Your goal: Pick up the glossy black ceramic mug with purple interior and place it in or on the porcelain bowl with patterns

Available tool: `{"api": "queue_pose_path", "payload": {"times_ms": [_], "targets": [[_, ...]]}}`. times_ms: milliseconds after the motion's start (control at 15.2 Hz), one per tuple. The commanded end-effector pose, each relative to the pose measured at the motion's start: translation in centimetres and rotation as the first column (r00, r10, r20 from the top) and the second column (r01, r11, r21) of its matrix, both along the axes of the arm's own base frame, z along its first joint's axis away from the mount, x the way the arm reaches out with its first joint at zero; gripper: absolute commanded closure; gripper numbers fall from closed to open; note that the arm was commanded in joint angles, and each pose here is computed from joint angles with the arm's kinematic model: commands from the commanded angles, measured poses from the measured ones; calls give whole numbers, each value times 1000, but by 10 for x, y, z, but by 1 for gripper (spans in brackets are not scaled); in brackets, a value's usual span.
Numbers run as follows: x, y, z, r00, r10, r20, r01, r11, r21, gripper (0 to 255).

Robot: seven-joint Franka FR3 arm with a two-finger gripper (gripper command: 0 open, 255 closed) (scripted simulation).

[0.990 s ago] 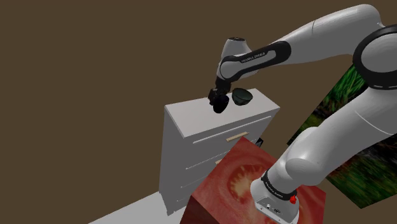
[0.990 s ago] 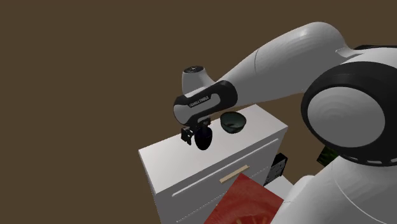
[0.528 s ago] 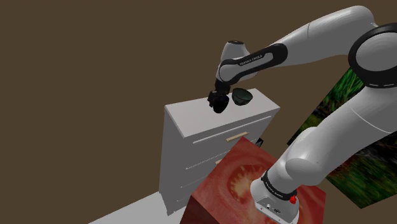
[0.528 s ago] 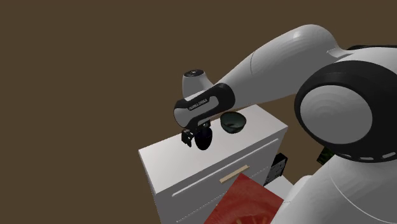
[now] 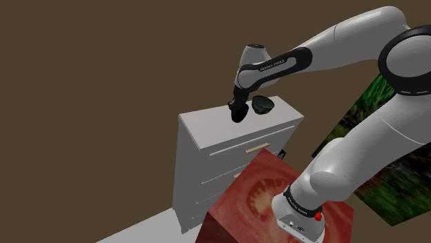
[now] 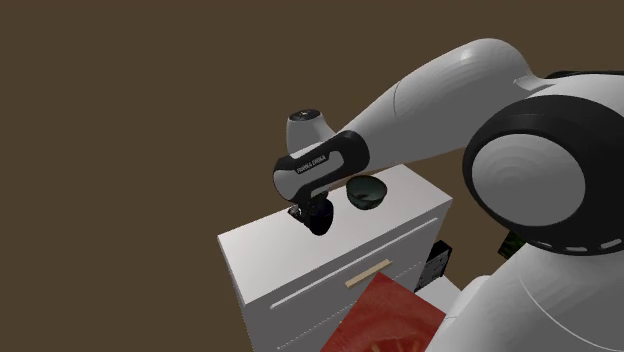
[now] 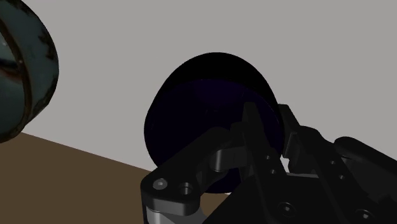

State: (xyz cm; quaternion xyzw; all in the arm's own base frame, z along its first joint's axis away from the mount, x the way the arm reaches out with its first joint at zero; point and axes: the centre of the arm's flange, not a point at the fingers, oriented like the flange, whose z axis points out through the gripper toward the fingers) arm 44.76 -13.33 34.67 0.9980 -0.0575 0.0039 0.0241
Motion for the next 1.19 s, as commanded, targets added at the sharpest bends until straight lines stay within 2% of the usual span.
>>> {"api": "queue_pose_path", "payload": {"times_ms": [0, 198, 1122], "targets": [[0, 0, 0, 1000, 0, 0, 0, 1000, 0, 255], [0, 0, 0, 1000, 0, 0, 0, 1000, 0, 255], [0, 0, 74, 1000, 0, 0, 0, 1000, 0, 255]]}}
